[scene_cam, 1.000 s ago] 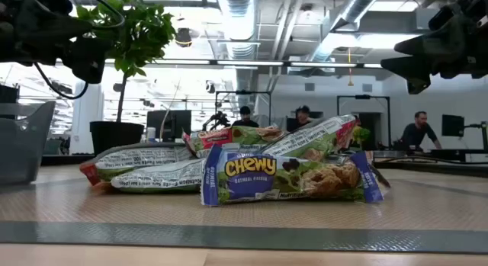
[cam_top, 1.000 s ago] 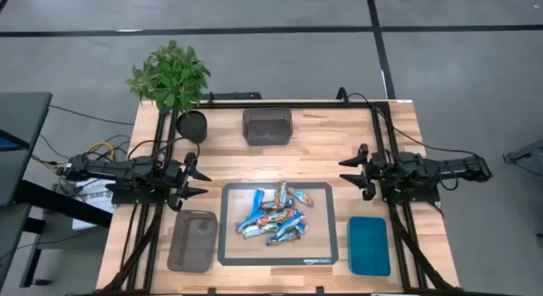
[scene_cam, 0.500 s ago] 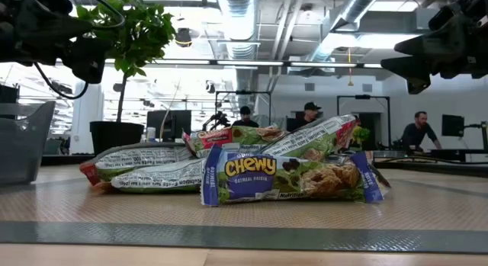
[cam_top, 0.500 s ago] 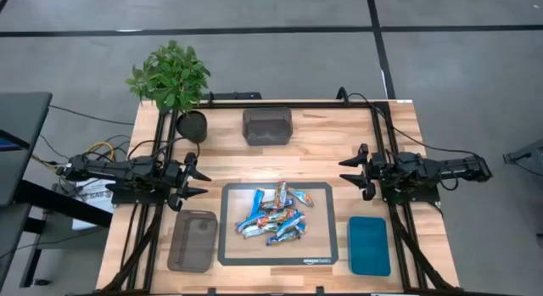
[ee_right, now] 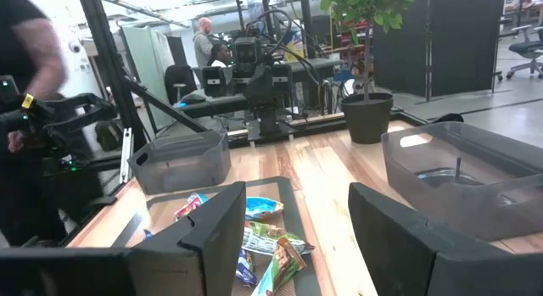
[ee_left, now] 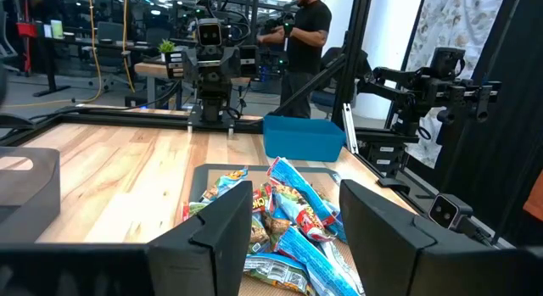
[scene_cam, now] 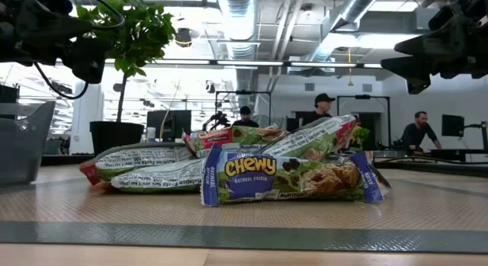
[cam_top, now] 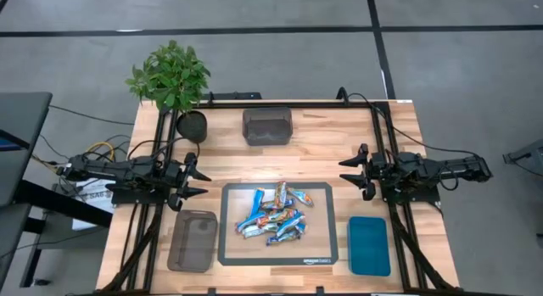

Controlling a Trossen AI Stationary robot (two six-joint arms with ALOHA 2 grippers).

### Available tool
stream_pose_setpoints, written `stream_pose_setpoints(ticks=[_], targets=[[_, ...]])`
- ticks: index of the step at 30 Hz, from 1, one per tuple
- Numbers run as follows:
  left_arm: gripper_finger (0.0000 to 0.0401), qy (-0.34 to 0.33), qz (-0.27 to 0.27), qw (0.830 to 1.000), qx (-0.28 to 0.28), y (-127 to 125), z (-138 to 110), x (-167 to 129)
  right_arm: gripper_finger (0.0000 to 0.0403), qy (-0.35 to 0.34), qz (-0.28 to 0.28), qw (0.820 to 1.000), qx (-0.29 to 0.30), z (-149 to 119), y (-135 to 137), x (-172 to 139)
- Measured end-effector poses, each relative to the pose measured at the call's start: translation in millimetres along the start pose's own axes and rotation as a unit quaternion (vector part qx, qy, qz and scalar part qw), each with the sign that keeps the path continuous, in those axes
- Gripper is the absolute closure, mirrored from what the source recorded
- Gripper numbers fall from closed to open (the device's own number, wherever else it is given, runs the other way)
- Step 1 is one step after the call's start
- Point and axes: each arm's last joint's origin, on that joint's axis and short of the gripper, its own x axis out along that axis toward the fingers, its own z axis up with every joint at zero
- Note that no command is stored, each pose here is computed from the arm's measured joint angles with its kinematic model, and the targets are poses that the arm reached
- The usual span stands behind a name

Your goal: Pick and place Granola Bars by type

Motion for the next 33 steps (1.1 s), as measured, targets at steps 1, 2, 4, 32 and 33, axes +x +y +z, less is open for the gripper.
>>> stream_pose_setpoints(ticks=[1, 2, 4, 32, 33], targets=[[0.023, 0.0, 0.0, 1.0, 0.0, 0.0, 0.1, 0.0, 0.0201, 0.0, 0.0, 1.0, 0.0, 0.0, 0.0, 0.0], [0.023, 0.0, 0.0, 1.0, 0.0, 0.0, 0.1, 0.0, 0.0201, 0.0, 0.0, 1.0, 0.0, 0.0, 0.0, 0.0], [0.023, 0.0, 0.0, 1.0, 0.0, 0.0, 0.1, 0.0, 0.0201, 0.0, 0.0, 1.0, 0.0, 0.0, 0.0, 0.0], [0.023, -0.045, 0.051, 0.85, -0.522, 3.8, 1.3, -0.3, 0.0201, 0.0, 0.0, 1.0, 0.0, 0.0, 0.0, 0.0], [0.023, -0.059, 0.063, 0.844, -0.53, 4.8, 1.9, -0.4, 0.0201, 0.0, 0.0, 1.0, 0.0, 0.0, 0.0, 0.0]])
